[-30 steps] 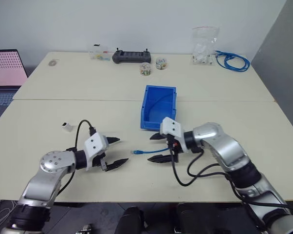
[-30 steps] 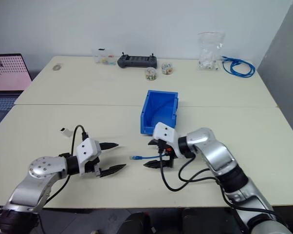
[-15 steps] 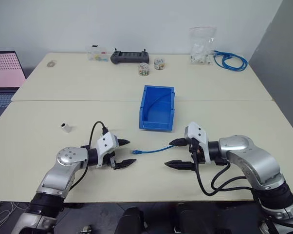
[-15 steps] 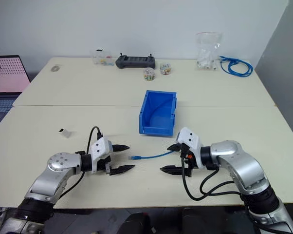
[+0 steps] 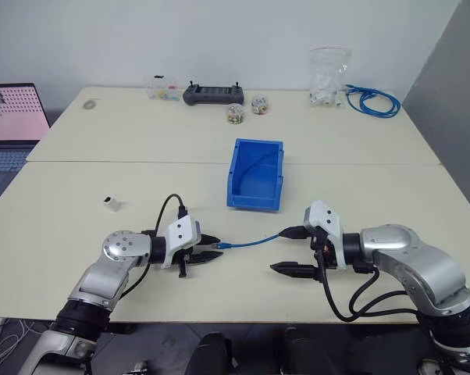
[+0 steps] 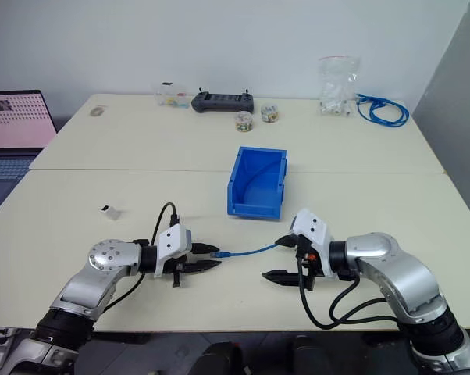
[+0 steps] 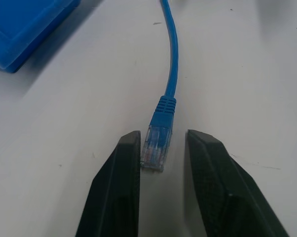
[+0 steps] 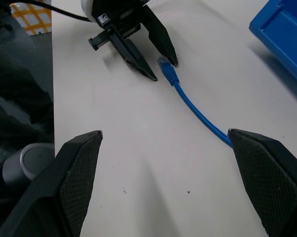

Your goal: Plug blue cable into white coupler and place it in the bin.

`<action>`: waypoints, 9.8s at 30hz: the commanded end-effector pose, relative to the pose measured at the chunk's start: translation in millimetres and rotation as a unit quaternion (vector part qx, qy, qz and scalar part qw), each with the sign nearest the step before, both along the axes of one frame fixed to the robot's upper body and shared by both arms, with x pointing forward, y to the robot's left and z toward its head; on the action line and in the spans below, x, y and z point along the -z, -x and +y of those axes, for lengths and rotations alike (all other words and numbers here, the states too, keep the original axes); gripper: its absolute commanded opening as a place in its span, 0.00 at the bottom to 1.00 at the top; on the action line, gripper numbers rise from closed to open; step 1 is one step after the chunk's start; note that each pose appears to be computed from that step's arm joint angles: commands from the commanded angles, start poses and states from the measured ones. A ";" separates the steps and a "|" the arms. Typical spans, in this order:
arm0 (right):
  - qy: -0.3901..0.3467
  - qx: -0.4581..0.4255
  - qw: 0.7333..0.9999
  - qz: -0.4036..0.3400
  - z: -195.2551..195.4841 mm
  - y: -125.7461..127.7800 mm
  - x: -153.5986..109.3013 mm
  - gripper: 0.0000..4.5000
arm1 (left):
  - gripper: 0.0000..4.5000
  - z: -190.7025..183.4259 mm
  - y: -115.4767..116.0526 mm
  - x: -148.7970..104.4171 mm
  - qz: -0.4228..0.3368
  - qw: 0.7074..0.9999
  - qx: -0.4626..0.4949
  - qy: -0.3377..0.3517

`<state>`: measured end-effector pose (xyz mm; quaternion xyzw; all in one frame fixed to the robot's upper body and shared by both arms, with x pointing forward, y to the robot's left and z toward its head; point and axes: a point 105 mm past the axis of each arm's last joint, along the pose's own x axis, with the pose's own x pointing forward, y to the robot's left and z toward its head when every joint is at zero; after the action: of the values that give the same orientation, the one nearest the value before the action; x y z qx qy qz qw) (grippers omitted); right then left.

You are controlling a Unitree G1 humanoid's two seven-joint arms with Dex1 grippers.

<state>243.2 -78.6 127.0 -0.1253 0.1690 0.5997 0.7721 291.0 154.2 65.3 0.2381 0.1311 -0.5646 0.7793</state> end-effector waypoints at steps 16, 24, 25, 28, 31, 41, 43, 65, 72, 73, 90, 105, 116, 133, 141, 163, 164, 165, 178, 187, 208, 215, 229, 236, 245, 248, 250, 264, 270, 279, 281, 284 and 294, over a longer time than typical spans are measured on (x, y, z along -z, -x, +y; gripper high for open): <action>-0.131 0.039 0.988 0.066 -6.2 32.7 -22.5 0.96 | 0.06 -68.4 16.9 -103.8 0.104 0.969 0.068 0.211; -0.251 0.075 0.962 0.076 0.5 19.7 -56.3 0.96 | 0.06 -69.8 28.9 -131.0 0.234 0.917 0.087 0.312; -0.261 0.075 0.959 0.078 0.6 18.7 -60.2 0.96 | 0.06 -70.1 29.8 -132.6 0.238 0.914 0.087 0.316; -0.287 0.066 0.952 0.082 2.9 17.3 -74.4 0.96 | 0.06 -71.1 32.9 -136.9 0.252 0.906 0.090 0.328; -0.299 0.057 0.949 0.085 6.8 15.4 -83.0 0.96 | 0.06 -71.9 34.3 -139.0 0.259 0.902 0.090 0.335; -0.322 0.039 0.940 0.108 19.8 8.2 -91.7 0.96 | 0.06 -76.2 38.7 -143.4 0.264 0.895 0.092 0.348; -0.332 0.039 0.936 0.111 20.2 6.6 -94.9 0.88 | 0.06 -76.3 39.4 -143.7 0.265 0.895 0.092 0.348; -0.340 0.016 0.930 0.135 24.3 13.0 -97.9 0.03 | 0.06 -77.0 40.8 -151.2 0.275 0.884 0.104 0.364; -0.342 0.015 0.929 0.138 25.2 13.1 -97.9 0.03 | 0.42 -75.0 38.9 -152.1 0.276 0.881 0.098 0.370; -0.342 0.016 0.929 0.137 25.1 12.8 -97.9 0.03 | 0.47 -74.5 39.0 -152.2 0.277 0.881 0.098 0.370; -0.329 0.059 0.935 0.119 13.4 -12.2 -86.3 0.03 | 1.00 -22.3 45.8 -133.6 0.217 0.896 -0.072 0.381; -0.320 0.050 0.939 0.114 18.3 -22.4 -80.2 0.03 | 1.00 124.2 -7.9 -53.0 -0.155 0.680 -0.688 0.200; -0.309 0.046 0.944 0.108 15.9 -24.9 -82.7 0.03 | 1.00 143.3 -40.9 -35.7 -0.145 0.570 -0.789 0.180; -0.298 0.042 0.948 0.105 13.6 -24.7 -84.2 0.03 | 1.00 159.1 -71.6 -39.3 -0.141 0.488 -0.837 0.204; -0.297 0.041 0.948 0.106 13.9 -24.1 -84.3 0.02 | 1.00 154.3 -81.4 -39.6 -0.140 0.487 -0.835 0.214; -0.293 0.041 0.950 0.105 13.3 -24.4 -84.2 0.02 | 0.21 150.2 -76.5 -27.7 -0.123 0.485 -0.840 0.212; -0.293 0.042 0.950 0.104 13.3 -24.4 -84.0 0.02 | 0.21 150.0 -75.1 -25.3 -0.118 0.488 -0.839 0.210; -0.292 0.042 0.950 0.104 13.3 -24.4 -83.9 0.02 | 0.21 149.1 -73.6 -22.9 -0.111 0.492 -0.838 0.209; -0.277 0.075 0.954 0.087 7.3 -16.3 -73.1 0.02 | 0.21 47.7 -34.3 -11.4 0.067 0.828 -0.520 0.200; -0.224 0.100 0.968 0.053 4.2 -4.3 -49.7 0.02 | 0.21 -26.6 -13.6 -26.6 0.068 0.994 -0.071 0.038; -0.145 0.024 0.987 -0.060 30.5 -9.2 -20.3 0.02 | 0.21 -49.3 12.1 -3.6 0.059 0.981 0.171 -0.069; -0.138 -0.033 0.987 -0.075 58.1 -17.0 -8.2 0.02 | 0.21 -52.7 11.9 -6.2 0.064 0.980 0.176 -0.065; -0.106 -0.085 0.987 -0.080 63.7 -15.9 5.3 0.02 | 0.21 -50.8 9.9 -7.3 0.063 0.981 0.172 -0.068; -0.110 -0.075 0.989 -0.066 63.7 -19.0 11.0 0.02 | 0.21 -49.9 9.0 -6.7 0.060 0.981 0.170 -0.069; -0.144 -0.056 0.987 -0.037 54.7 -21.4 -0.7 0.02 | 0.21 -46.2 10.0 -4.3 0.059 0.982 0.166 -0.071; -0.145 -0.057 0.987 -0.037 53.7 -21.6 -3.5 0.02 | 0.21 -45.3 9.7 -3.7 0.059 0.982 0.165 -0.072; -0.130 -0.056 0.989 -0.043 52.1 -24.0 1.6 0.02 | 0.21 -45.2 9.4 -3.6 0.058 0.982 0.164 -0.072; -0.118 -0.065 0.990 -0.046 59.5 -26.0 12.4 0.02 | 0.21 -43.8 9.7 -1.8 0.060 0.983 0.156 -0.069; -0.109 -0.068 0.991 -0.047 59.9 -24.7 16.1 0.02 | 0.21 -44.4 10.0 -1.3 0.060 0.984 0.155 -0.068; -0.087 -0.077 0.991 -0.059 59.8 -27.5 24.6 0.02 | 0.21 -44.3 10.3 -1.5 0.060 0.983 0.157 -0.069; -0.083 -0.084 0.991 -0.062 60.9 -28.0 25.1 0.02 | 0.21 -43.7 10.5 -1.7 0.060 0.983 0.157 -0.069; -0.061 -0.113 0.989 -0.073 60.0 -26.7 28.3 0.02 | 0.21 -43.7 10.9 -1.6 0.060 0.983 0.159 -0.070; -0.024 -0.171 0.981 -0.091 59.2 -29.9 31.9 0.02 | 0.21 -43.4 10.5 -1.9 0.057 0.983 0.159 -0.071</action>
<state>275.8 -17.6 108.0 -0.1656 0.0354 0.7048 0.6889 283.6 107.0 76.2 0.2725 0.1583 -0.6854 0.6564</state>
